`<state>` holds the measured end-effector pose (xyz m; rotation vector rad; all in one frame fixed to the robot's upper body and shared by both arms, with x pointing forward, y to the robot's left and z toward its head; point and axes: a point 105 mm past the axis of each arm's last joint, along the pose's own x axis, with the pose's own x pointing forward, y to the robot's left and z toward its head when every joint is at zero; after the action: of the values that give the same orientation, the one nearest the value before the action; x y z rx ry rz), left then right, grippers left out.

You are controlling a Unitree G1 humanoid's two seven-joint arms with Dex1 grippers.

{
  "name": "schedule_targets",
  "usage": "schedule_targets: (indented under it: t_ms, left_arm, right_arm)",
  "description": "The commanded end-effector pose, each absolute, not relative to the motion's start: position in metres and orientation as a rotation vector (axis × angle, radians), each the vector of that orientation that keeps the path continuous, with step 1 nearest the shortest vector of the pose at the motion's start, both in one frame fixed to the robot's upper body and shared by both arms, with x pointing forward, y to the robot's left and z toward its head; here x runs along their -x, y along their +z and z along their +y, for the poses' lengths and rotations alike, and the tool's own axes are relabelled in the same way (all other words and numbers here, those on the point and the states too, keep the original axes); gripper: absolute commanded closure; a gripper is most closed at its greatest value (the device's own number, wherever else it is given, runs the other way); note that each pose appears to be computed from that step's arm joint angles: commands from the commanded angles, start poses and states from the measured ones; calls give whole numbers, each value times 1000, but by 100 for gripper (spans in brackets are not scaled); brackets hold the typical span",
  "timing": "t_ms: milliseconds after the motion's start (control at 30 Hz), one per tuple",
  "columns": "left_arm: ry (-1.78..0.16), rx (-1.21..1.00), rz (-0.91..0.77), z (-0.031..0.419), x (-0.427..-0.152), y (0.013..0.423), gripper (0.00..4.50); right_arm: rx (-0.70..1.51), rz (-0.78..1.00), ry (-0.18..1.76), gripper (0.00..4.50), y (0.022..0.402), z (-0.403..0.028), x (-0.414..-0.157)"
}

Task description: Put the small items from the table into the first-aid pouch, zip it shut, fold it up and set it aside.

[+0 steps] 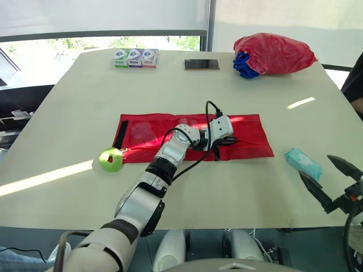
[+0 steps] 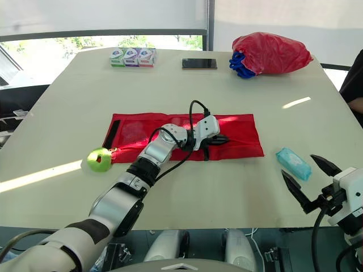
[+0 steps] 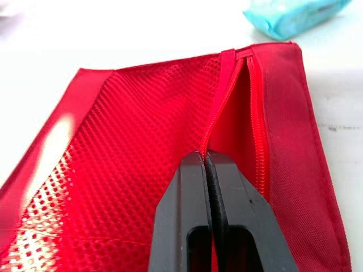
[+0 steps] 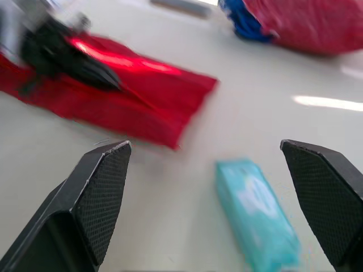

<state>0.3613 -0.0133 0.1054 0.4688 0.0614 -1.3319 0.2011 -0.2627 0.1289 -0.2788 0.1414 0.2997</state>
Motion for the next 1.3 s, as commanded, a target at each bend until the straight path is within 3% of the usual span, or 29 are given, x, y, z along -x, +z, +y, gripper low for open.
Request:
schedule_targets:
  t_ms: [33, 233, 400, 500, 533, 767, 933, 1100, 1200, 1300]
  left_arm:
    - [-1358, -459, -31, -19, -356, 123, 446]
    - [-1368, -449, -35, -21, -353, 123, 446]
    - [-1364, -449, -38, -20, -354, 124, 446]
    - [-1360, -448, -42, -20, -354, 126, 450]
    - [-1357, -447, -44, -20, -354, 126, 450]
    - [-1358, -441, -42, -20, -353, 125, 450]
    - [-1352, -424, -40, -20, -356, 129, 450]
    - [-1359, -405, -36, -22, -355, 129, 450]
    - [-1373, -399, -35, -25, -353, 129, 450]
    - [-1386, -392, -38, -28, -350, 129, 450]
  right_arm:
    - [275, 196, 314, 0, 118, -272, -213]
    - [245, 288, 370, 0, 98, -287, -245]
    - [255, 371, 437, 0, 81, -291, -253]
    - [260, 363, 448, 80, 82, -293, -257]
    - [255, 357, 450, 140, 83, -292, -258]
    - [279, 323, 434, 383, 89, -291, -259]
    - [310, 303, 501, 383, 110, -268, -248]
    - [262, 338, 699, 383, 125, -197, -230]
    - [287, 402, 714, 383, 117, -171, -234]
    - [388, 476, 633, 383, 104, -171, -247]
